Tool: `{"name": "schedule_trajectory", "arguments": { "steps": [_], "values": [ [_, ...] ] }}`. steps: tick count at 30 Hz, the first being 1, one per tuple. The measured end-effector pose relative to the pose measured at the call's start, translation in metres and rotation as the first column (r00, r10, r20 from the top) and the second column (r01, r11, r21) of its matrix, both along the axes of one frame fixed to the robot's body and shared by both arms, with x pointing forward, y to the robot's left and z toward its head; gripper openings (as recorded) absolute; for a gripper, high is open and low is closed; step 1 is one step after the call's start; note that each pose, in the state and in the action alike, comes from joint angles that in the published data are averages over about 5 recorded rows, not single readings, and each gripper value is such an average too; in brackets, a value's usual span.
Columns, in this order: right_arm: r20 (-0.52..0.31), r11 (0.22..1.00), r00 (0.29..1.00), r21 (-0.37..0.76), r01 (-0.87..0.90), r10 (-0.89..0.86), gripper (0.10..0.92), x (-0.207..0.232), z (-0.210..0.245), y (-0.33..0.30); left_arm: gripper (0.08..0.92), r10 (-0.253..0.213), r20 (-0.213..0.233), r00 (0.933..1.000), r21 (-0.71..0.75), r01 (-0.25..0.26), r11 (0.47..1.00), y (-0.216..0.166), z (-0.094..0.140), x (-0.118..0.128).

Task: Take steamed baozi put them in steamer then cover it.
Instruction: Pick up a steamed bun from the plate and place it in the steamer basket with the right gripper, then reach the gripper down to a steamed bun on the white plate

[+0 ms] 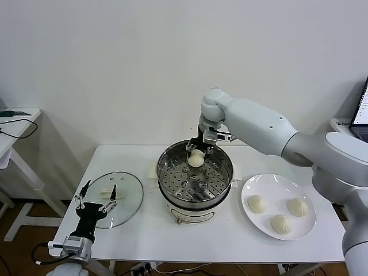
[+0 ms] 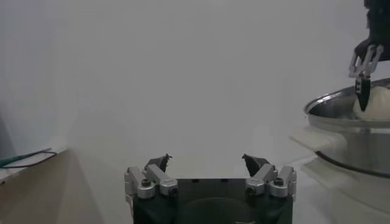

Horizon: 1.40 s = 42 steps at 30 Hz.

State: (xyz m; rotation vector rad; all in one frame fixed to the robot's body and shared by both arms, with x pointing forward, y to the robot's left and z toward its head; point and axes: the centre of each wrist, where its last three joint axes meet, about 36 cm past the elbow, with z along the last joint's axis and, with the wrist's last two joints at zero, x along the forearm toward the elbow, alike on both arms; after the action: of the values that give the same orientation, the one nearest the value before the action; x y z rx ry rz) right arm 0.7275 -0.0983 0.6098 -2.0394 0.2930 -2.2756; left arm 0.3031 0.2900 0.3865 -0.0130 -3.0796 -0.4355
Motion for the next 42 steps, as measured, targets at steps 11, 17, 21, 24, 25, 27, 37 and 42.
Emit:
{"name": "schedule_trajectory", "arguments": {
  "steps": [11, 17, 21, 24, 25, 27, 37, 42],
  "values": [
    [0.007, 1.0, 1.0, 0.025, 0.004, -0.004, 0.822, 0.0, 0.013, -0.008, 0.823, 0.003, -0.001, 1.0, 0.002, -0.003, 1.0, 0.001, 0.001, -0.002],
    [0.014, 0.997, 0.998, 0.056, 0.056, -0.057, 0.823, -0.008, 0.061, -0.036, 0.823, -0.004, 0.0, 1.0, -0.001, 0.004, 1.0, -0.003, 0.003, -0.005],
    [0.011, 0.98, 0.982, 0.08, 0.185, -0.186, 0.823, -0.022, 0.097, -0.069, 0.823, -0.01, 0.004, 0.9999, 0.0, 0.01, 1.0, -0.006, 0.007, -0.007],
    [-0.013, 0.943, 0.947, 0.09, 0.32, -0.32, 0.823, -0.036, 0.115, -0.101, 0.823, -0.016, 0.008, 0.9998, 0.003, 0.016, 1.0, -0.008, 0.009, -0.009],
    [-0.025, 0.925, 0.929, 0.091, 0.369, -0.368, 0.823, -0.041, 0.119, -0.113, 0.823, -0.018, 0.01, 0.9998, 0.004, 0.018, 1.0, -0.008, 0.01, -0.009],
    [-0.054, 0.879, 0.884, 0.092, 0.468, -0.465, 0.823, -0.05, 0.122, -0.136, 0.823, -0.023, 0.013, 0.9997, 0.006, 0.023, 1.0, -0.01, 0.012, -0.011],
    [-0.226, 0.519, 0.516, 0.052, 0.853, -0.826, 0.823, -0.09, 0.076, -0.241, 0.823, -0.04, 0.033, 0.9987, 0.01, 0.039, 0.999, -0.016, 0.019, -0.018],
    [-0.278, 0.379, 0.369, 0.016, 0.925, -0.887, 0.823, -0.103, 0.034, -0.267, 0.823, -0.045, 0.038, 0.9983, 0.011, 0.044, 0.999, -0.018, 0.022, -0.02]
  ]
}}
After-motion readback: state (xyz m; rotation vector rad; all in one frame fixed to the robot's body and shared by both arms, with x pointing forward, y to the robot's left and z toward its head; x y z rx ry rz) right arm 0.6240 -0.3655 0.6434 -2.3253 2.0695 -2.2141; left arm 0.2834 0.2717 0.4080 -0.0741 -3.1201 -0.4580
